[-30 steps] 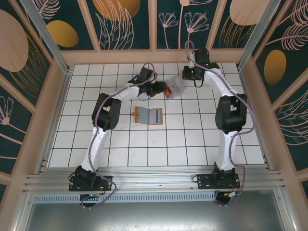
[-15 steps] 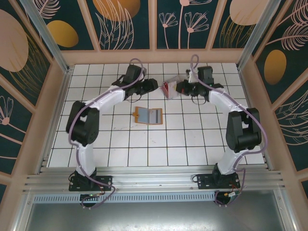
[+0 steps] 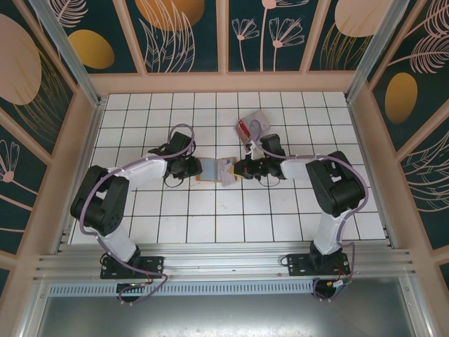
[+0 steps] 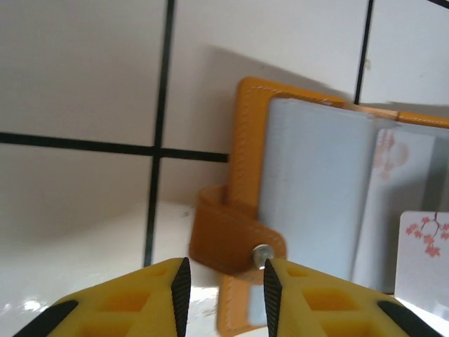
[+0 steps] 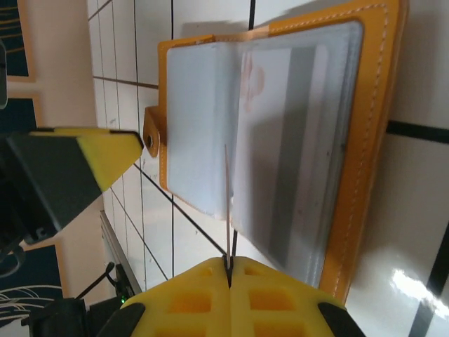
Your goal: Put the credit cards into the card holder
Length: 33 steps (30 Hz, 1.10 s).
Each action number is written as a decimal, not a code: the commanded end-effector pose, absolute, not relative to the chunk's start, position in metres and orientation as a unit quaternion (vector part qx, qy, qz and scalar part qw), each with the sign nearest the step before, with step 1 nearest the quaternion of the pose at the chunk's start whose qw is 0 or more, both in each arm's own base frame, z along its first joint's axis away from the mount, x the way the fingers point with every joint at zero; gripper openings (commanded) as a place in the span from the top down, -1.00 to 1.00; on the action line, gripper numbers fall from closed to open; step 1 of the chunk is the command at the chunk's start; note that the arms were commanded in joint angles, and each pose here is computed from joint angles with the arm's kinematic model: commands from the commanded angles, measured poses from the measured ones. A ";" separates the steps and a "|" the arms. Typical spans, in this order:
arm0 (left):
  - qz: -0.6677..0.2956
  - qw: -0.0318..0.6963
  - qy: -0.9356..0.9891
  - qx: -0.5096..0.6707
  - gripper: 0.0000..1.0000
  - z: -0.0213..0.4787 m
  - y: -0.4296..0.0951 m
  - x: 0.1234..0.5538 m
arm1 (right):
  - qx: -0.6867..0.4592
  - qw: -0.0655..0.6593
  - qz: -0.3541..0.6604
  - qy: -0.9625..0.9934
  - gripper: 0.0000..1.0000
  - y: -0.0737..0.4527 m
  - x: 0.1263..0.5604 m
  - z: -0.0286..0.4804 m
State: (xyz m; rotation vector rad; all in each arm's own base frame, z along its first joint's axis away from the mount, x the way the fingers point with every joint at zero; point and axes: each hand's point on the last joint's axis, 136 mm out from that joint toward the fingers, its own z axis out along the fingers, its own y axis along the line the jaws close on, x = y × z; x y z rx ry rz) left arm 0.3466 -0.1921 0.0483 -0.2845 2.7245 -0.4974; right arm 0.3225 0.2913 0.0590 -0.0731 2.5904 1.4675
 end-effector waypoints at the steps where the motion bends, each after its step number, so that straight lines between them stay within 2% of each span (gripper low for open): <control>1: -0.166 0.193 0.962 -0.103 0.31 0.052 -0.183 0.349 | -0.038 0.098 0.516 0.850 1.00 0.302 0.334 0.071; 10: -0.178 0.161 0.966 -0.100 0.40 0.021 -0.192 0.349 | -0.038 0.086 0.501 0.861 1.00 0.308 0.344 0.053; 19: -0.189 0.143 0.966 -0.105 0.66 0.006 -0.193 0.338 | -0.040 0.076 0.503 0.860 1.00 0.316 0.349 0.045; 33: -0.193 0.143 0.965 -0.102 0.69 0.003 -0.195 0.338 | -0.050 0.079 0.497 0.863 1.00 0.322 0.357 0.047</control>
